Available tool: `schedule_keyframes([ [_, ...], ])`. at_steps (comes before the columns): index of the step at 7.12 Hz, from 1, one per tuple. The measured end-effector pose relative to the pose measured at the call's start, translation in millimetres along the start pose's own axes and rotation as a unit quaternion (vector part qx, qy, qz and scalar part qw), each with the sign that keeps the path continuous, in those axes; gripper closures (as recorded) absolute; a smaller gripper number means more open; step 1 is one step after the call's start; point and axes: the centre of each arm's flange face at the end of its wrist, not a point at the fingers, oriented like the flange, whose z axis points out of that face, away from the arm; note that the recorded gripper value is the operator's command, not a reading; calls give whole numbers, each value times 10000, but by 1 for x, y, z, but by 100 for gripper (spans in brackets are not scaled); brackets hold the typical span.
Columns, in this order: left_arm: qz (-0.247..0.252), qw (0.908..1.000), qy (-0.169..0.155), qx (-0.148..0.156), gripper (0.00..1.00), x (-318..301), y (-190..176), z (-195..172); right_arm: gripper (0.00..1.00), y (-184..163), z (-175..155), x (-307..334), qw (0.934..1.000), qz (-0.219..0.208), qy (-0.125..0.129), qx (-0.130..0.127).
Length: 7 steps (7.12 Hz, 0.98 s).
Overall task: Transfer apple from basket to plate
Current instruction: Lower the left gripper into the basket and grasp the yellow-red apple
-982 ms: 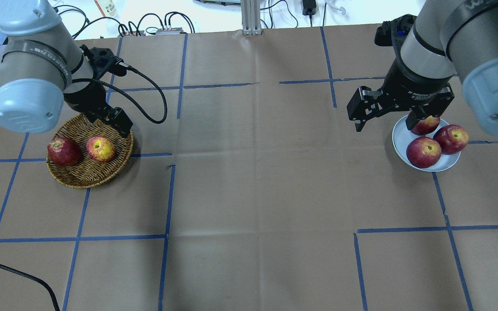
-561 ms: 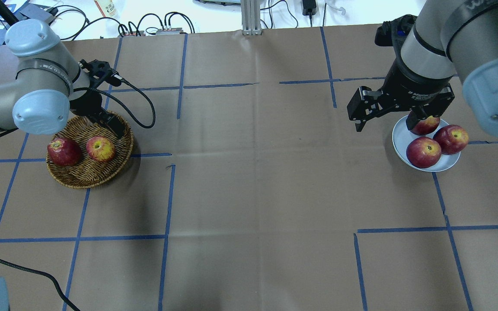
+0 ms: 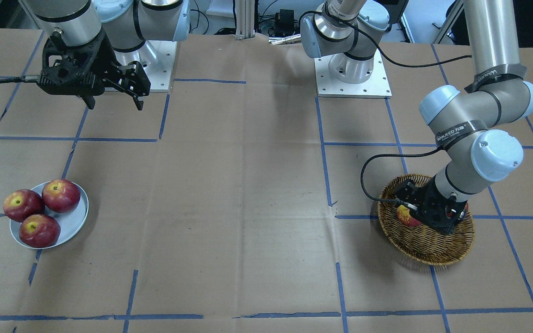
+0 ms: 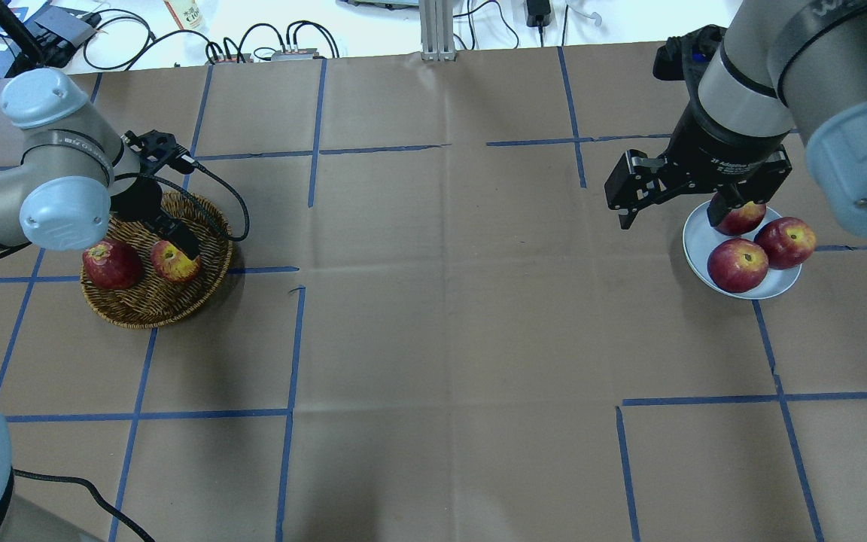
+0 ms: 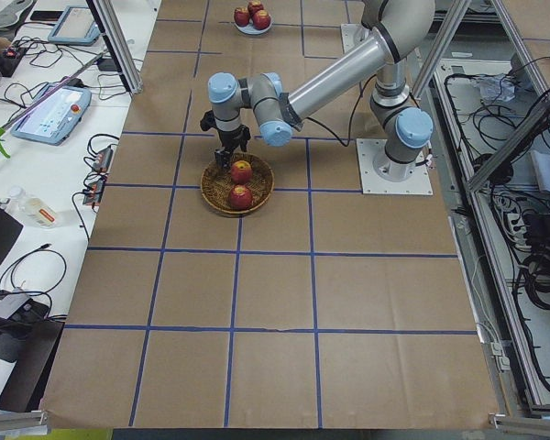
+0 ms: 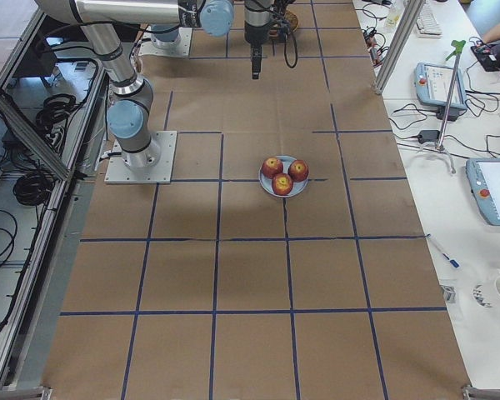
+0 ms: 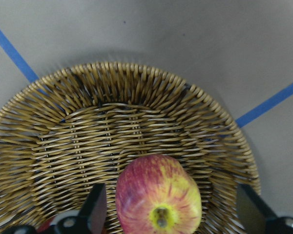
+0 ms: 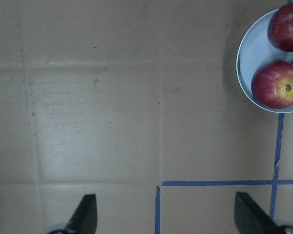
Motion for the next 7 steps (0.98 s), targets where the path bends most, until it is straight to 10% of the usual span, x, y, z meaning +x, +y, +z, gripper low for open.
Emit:
schedule_keyframes([
  [3, -65, 9996, 212, -160, 2, 13, 15, 31, 0, 0, 0, 1, 10000, 3, 4, -2],
  [7, -83, 9998, 160, -128, 82, 14, 16, 33, 0, -2, 2, 1, 10000, 4, 3, 30],
])
